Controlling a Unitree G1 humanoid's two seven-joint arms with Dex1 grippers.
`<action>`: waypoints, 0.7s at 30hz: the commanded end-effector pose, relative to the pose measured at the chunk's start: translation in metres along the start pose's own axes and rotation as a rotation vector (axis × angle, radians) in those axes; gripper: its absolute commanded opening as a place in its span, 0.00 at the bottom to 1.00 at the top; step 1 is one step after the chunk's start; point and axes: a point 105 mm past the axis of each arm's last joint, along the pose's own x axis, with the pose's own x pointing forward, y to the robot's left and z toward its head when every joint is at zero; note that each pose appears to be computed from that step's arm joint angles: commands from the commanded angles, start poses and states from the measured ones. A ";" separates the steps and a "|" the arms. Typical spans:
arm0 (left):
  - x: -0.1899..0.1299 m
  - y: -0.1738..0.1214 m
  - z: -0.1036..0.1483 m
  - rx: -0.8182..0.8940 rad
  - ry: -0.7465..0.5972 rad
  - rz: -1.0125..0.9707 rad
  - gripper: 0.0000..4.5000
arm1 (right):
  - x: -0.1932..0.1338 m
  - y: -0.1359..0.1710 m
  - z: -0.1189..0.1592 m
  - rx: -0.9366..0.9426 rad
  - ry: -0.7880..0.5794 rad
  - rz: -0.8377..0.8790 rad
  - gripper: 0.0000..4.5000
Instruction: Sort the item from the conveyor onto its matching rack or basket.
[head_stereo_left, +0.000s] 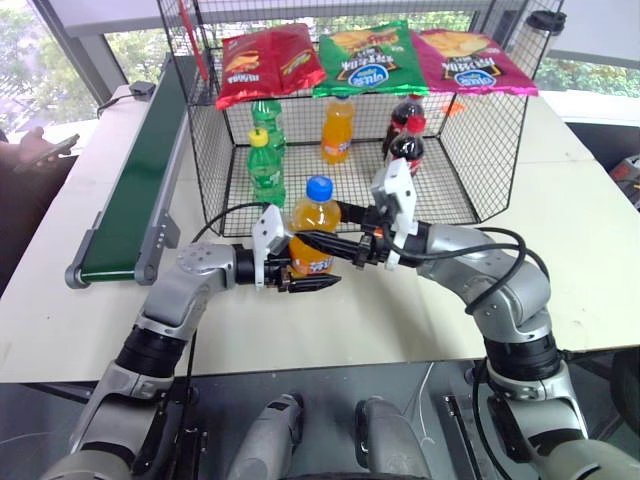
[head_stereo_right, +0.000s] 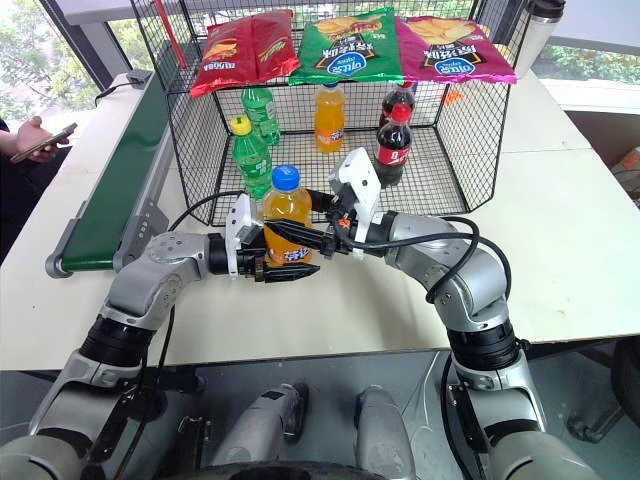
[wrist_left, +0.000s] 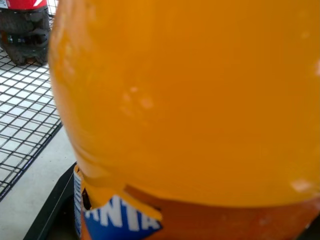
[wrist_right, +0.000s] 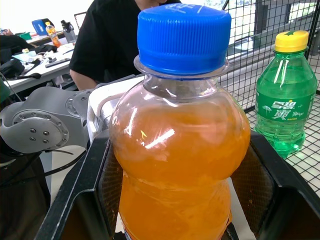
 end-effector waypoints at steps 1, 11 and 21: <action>-0.003 0.005 0.015 0.032 -0.037 0.047 0.78 | 0.003 0.001 0.012 -0.056 -0.027 -0.018 0.55; -0.008 0.000 0.018 -0.007 -0.038 0.018 1.00 | 0.002 0.001 0.011 -0.057 -0.020 -0.022 0.55; -0.043 0.025 0.025 0.091 -0.045 0.263 1.00 | 0.000 -0.005 0.009 -0.066 -0.017 -0.062 0.55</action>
